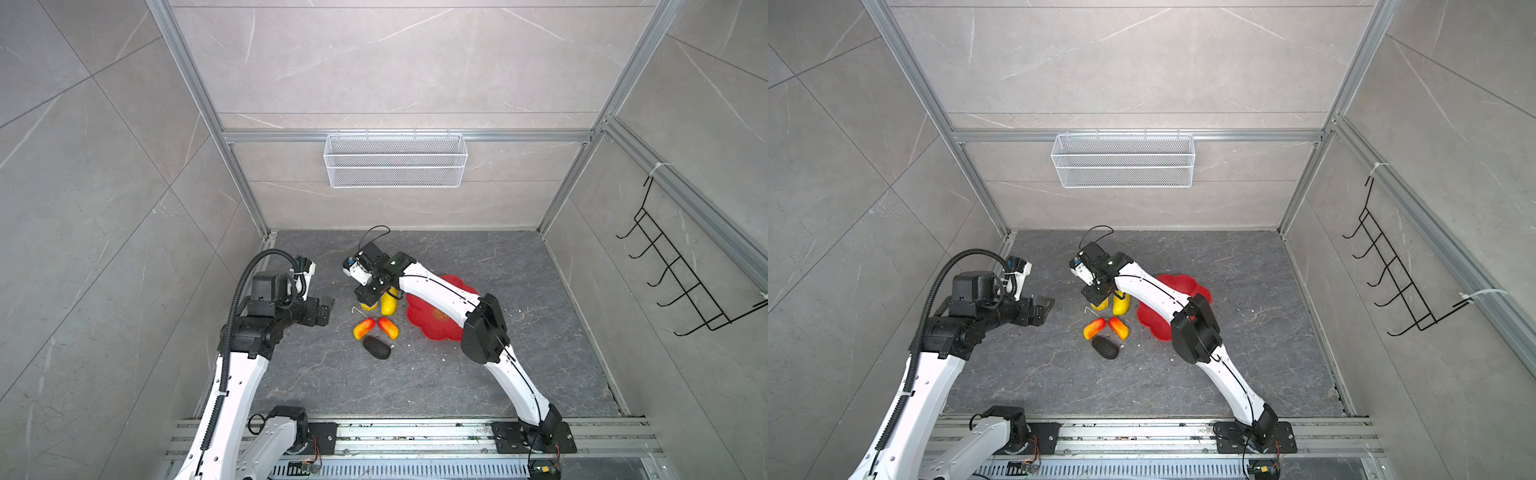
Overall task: Place and organize the fake fruits in the fruit bowl
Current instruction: 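Carry the yellow pear into the red bowl and open the right gripper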
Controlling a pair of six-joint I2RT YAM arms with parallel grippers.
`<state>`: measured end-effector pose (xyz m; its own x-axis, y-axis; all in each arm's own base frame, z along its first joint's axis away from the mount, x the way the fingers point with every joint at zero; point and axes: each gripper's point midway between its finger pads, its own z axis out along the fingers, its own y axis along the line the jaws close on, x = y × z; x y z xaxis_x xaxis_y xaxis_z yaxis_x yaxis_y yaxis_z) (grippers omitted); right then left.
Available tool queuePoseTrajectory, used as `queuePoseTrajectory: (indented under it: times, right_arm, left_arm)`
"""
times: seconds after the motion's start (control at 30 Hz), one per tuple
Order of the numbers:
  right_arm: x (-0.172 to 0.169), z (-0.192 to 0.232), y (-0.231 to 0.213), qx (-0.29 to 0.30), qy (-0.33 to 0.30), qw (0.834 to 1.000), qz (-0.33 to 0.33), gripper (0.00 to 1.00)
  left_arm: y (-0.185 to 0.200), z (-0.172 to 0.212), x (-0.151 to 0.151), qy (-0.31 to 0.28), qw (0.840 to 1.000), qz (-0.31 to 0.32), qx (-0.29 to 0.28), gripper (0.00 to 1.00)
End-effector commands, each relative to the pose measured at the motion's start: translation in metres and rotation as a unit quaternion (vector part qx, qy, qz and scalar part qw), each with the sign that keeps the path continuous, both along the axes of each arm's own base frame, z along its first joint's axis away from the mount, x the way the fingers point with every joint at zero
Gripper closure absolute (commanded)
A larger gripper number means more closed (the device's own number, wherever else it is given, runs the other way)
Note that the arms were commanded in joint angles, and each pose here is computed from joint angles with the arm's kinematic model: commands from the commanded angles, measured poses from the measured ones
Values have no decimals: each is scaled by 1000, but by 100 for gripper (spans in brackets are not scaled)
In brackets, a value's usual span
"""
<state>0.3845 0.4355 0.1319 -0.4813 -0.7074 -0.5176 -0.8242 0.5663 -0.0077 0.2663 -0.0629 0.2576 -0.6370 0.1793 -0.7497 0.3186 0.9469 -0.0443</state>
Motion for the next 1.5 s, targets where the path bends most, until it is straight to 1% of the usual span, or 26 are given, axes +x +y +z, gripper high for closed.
queuePoseTrajectory:
  times: [0.0,0.13,0.2,0.27,0.33,0.43,0.5,0.63,0.77,0.9,1.23,1.47]
  right_arm:
    - [11,72,-56,26,-53,997,-44,50]
    - [17,70,-137,24,-70,989,-127,51]
    - [16,61,-180,20,-63,983,-174,52]
    - [14,46,-211,9,-56,976,-211,52]
    - [13,31,-231,4,-48,970,-237,53]
    - [15,11,-248,8,-32,964,-264,53]
    - [20,0,-251,18,-24,961,-276,53]
    - [30,-20,-243,21,-6,962,-273,54]
    - [44,-31,-231,29,5,963,-267,54]
    - [51,-39,-228,29,12,962,-272,54]
    - [50,-59,-224,15,33,961,-273,46]
    - [48,-56,-222,8,35,963,-267,36]
  left_arm:
    - [3,9,2,-26,1000,0,9,0]
    - [3,10,3,-28,1000,1,8,0]
    - [3,10,4,-28,1000,1,8,0]
    - [3,10,4,-27,1000,1,7,0]
    - [3,11,4,-27,1000,1,7,0]
    - [3,11,4,-27,1000,1,5,0]
    - [3,11,4,-26,1000,1,5,0]
    - [3,10,5,-25,1000,1,5,0]
    - [2,8,5,-21,1000,0,4,0]
    - [2,8,4,-22,1000,0,4,0]
    - [4,6,7,-17,1000,2,7,0]
    - [5,5,7,-16,1000,4,8,0]
